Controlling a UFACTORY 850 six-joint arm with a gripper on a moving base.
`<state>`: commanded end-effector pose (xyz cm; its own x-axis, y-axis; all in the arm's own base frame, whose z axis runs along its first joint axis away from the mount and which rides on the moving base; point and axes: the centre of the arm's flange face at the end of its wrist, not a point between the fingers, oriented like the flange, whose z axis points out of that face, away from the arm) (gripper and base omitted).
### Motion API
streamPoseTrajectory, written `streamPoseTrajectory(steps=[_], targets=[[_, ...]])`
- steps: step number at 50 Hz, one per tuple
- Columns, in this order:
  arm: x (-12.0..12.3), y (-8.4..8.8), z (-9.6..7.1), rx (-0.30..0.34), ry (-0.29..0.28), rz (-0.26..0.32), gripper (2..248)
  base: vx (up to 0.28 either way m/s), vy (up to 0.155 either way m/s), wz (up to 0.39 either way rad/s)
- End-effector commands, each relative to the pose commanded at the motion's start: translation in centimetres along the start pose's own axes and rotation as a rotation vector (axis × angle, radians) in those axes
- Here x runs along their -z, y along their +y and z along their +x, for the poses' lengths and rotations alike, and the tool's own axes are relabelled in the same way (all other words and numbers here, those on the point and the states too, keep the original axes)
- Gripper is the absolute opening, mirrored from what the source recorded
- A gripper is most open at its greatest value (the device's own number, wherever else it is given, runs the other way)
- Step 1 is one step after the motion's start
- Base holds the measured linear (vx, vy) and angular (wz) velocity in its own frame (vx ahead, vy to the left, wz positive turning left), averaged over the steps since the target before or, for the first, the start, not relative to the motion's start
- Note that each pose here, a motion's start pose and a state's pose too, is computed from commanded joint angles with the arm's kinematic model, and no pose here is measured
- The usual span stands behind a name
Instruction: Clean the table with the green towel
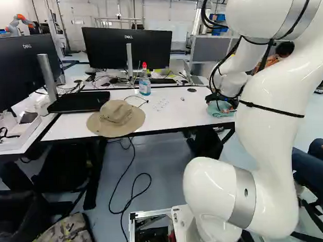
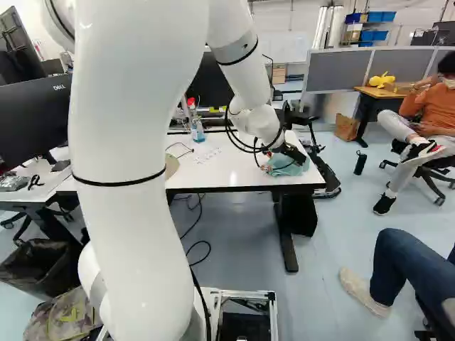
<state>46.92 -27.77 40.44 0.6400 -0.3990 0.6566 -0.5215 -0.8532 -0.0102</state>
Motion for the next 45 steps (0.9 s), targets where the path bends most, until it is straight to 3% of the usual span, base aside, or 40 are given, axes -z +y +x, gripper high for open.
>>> streamPoseTrajectory(steps=[4, 5, 9, 10, 14, 15, 19, 20, 25, 26, 30, 31, 45], targets=[[0.0, 0.0, 0.0, 0.0, 0.0, 0.0, 247, 0.0, 0.0, 0.0], [0.0, 0.0, 0.0, 0.0, 0.0, 0.0, 214, 0.0, 0.0, 0.0], [0.0, 0.0, 0.0, 0.0, 0.0, 0.0, 214, 0.0, 0.0, 0.0], [0.0, 0.0, 0.0, 0.0, 0.0, 0.0, 176, 0.0, 0.0, 0.0], [0.0, 0.0, 0.0, 0.0, 0.0, 0.0, 176, 0.0, 0.0, 0.0], [0.0, 0.0, 0.0, 0.0, 0.0, 0.0, 138, 0.0, 0.0, 0.0], [0.0, 0.0, 0.0, 0.0, 0.0, 0.0, 138, 0.0, 0.0, 0.0], [0.0, 0.0, 0.0, 0.0, 0.0, 0.0, 102, 0.0, 0.0, 0.0], [0.0, 0.0, 0.0, 0.0, 0.0, 0.0, 102, 0.0, 0.0, 0.0], [0.0, 0.0, 0.0, 0.0, 0.0, 0.0, 67, 0.0, 0.0, 0.0], [0.0, 0.0, 0.0, 0.0, 0.0, 0.0, 67, 0.0, 0.0, 0.0], [0.0, 0.0, 0.0, 0.0, 0.0, 0.0, 50, 0.0, 0.0, 0.0], [0.62, -0.02, 0.33, 0.0, 0.012, 0.0, 50, 0.0, 0.0, 0.0]])
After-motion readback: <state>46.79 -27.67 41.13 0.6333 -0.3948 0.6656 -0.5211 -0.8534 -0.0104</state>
